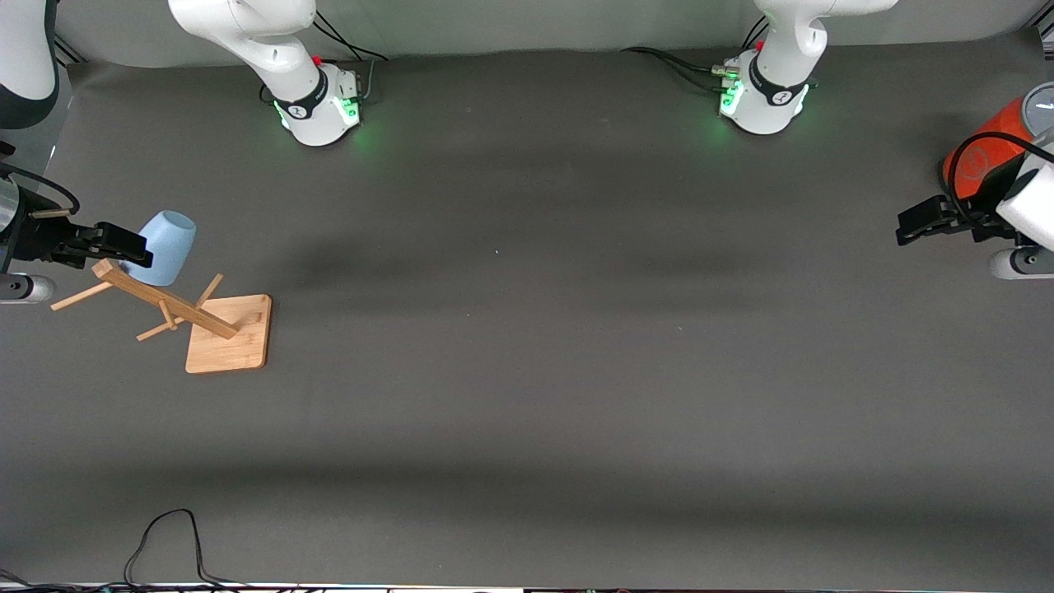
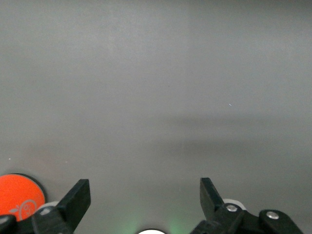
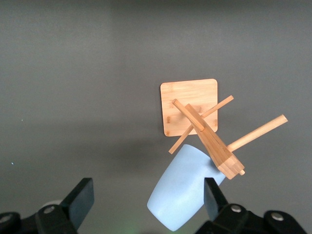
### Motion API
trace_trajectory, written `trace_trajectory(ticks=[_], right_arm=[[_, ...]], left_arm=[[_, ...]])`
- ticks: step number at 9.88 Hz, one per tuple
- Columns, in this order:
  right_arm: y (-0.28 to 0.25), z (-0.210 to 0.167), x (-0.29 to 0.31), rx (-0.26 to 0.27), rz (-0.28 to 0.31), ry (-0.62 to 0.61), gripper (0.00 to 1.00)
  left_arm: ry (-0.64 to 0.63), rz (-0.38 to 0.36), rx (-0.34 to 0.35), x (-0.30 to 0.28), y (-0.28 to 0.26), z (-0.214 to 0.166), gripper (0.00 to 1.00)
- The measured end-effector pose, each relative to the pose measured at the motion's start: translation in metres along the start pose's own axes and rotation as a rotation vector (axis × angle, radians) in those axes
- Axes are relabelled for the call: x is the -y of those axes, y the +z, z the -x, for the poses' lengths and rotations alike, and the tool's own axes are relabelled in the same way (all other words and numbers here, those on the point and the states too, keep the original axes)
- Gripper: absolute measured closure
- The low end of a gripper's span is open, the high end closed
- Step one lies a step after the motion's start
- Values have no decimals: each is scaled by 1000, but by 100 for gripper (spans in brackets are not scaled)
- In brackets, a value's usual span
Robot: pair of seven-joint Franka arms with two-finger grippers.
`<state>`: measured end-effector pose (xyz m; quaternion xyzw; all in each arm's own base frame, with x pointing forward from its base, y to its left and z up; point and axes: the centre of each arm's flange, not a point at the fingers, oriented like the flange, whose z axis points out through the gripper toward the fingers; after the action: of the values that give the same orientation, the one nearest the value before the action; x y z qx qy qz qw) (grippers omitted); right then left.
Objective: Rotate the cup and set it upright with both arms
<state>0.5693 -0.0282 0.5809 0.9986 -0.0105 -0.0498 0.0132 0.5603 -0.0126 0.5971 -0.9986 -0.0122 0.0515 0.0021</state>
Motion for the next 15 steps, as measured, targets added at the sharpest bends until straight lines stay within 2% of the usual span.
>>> trace_trajectory(ticks=[4, 11, 13, 15], right_arm=[[-1, 0, 2, -4, -22, 1, 0], [-3, 0, -2, -9, -24, 13, 0], [-3, 3, -17, -8, -25, 40, 0], [-3, 23, -51, -4, -35, 101, 0]], left_arm=[[-1, 5, -1, 1, 0, 0, 0], [-3, 13, -11, 3, -6, 2, 0], [-4, 13, -11, 3, -6, 2, 0], [-5, 14, -11, 4, -6, 2, 0]])
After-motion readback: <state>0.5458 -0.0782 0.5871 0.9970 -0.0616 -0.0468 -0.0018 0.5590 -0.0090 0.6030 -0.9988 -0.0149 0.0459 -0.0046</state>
